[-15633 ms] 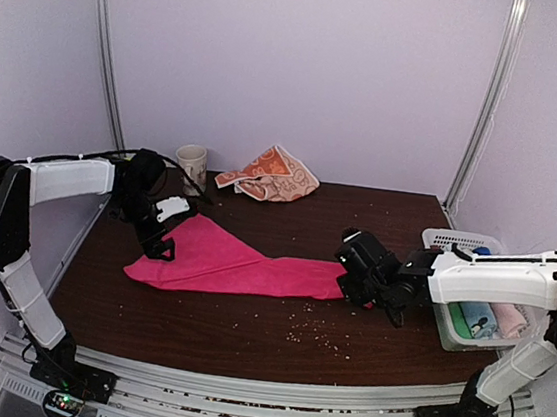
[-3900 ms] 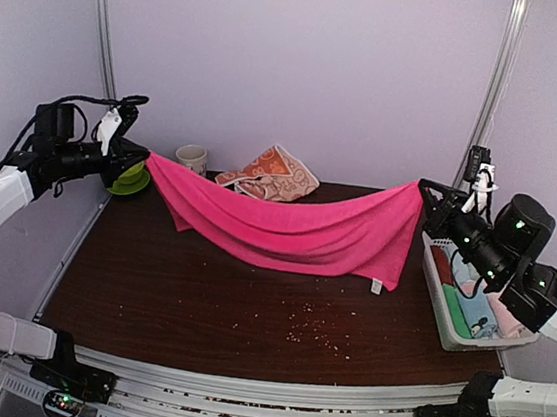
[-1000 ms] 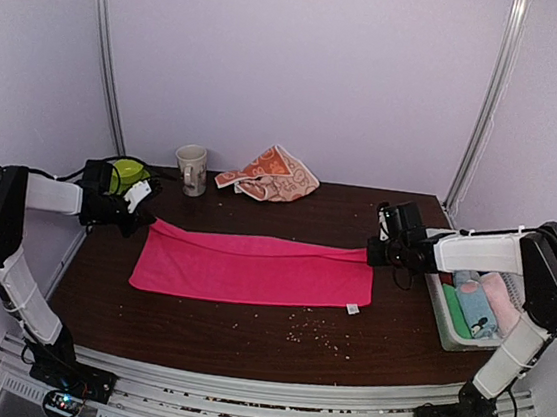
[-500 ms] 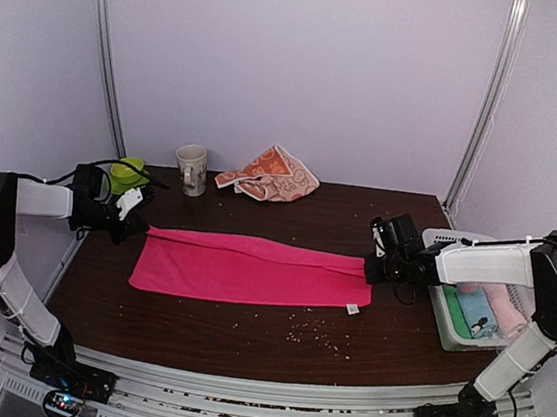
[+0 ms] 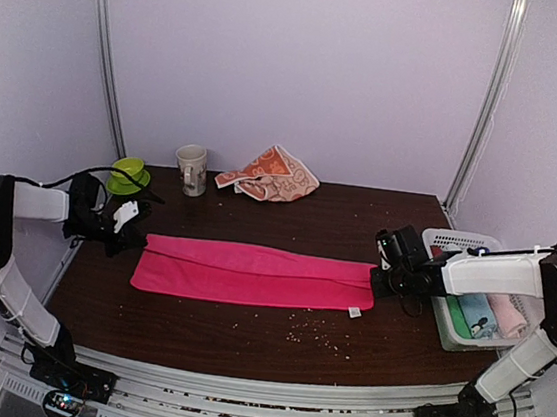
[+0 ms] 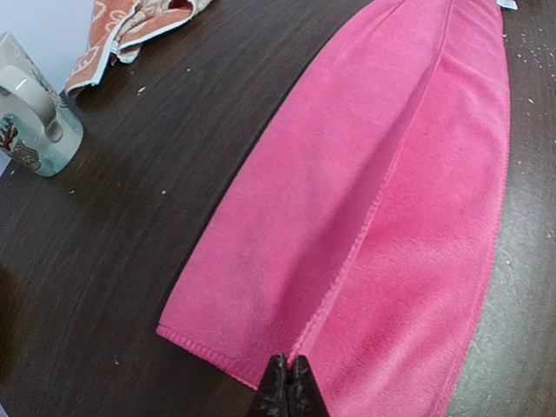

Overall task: Roll the towels
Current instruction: Fold the towel at the center of the board, then adjust the towel at the center of the board.

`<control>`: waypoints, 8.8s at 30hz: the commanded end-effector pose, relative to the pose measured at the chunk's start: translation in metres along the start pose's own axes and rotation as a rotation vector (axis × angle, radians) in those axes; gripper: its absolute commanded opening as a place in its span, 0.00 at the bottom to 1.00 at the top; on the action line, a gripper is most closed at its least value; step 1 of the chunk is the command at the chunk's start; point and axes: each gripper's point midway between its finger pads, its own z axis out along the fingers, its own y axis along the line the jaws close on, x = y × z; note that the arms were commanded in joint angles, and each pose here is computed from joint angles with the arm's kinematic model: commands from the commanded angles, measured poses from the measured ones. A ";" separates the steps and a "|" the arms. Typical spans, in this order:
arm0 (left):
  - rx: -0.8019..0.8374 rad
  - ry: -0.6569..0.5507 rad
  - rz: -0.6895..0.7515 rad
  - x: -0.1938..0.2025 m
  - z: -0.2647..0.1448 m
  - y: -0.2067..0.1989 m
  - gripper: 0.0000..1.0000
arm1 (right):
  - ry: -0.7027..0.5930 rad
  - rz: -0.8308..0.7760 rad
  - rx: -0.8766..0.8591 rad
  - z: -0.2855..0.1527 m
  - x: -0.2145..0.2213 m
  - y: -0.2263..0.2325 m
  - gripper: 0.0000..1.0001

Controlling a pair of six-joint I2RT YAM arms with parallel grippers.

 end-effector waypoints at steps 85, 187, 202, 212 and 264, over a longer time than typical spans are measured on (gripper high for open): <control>0.233 0.071 0.127 0.053 -0.029 -0.071 0.00 | 0.057 -0.095 0.091 -0.044 0.045 0.023 0.00; 0.159 0.216 -0.635 0.044 0.027 0.018 0.26 | -0.223 -0.724 -0.192 0.022 -0.003 0.273 0.31; 0.163 0.262 -0.664 0.052 0.023 0.007 0.23 | -0.199 -0.745 -0.182 0.029 0.007 0.273 0.31; 0.169 0.272 -0.662 0.051 0.019 0.006 0.26 | -0.185 -0.761 -0.175 0.030 0.012 0.273 0.31; 0.009 0.299 -0.655 0.055 0.012 0.043 0.12 | -0.146 -0.828 -0.156 0.031 0.024 0.273 0.32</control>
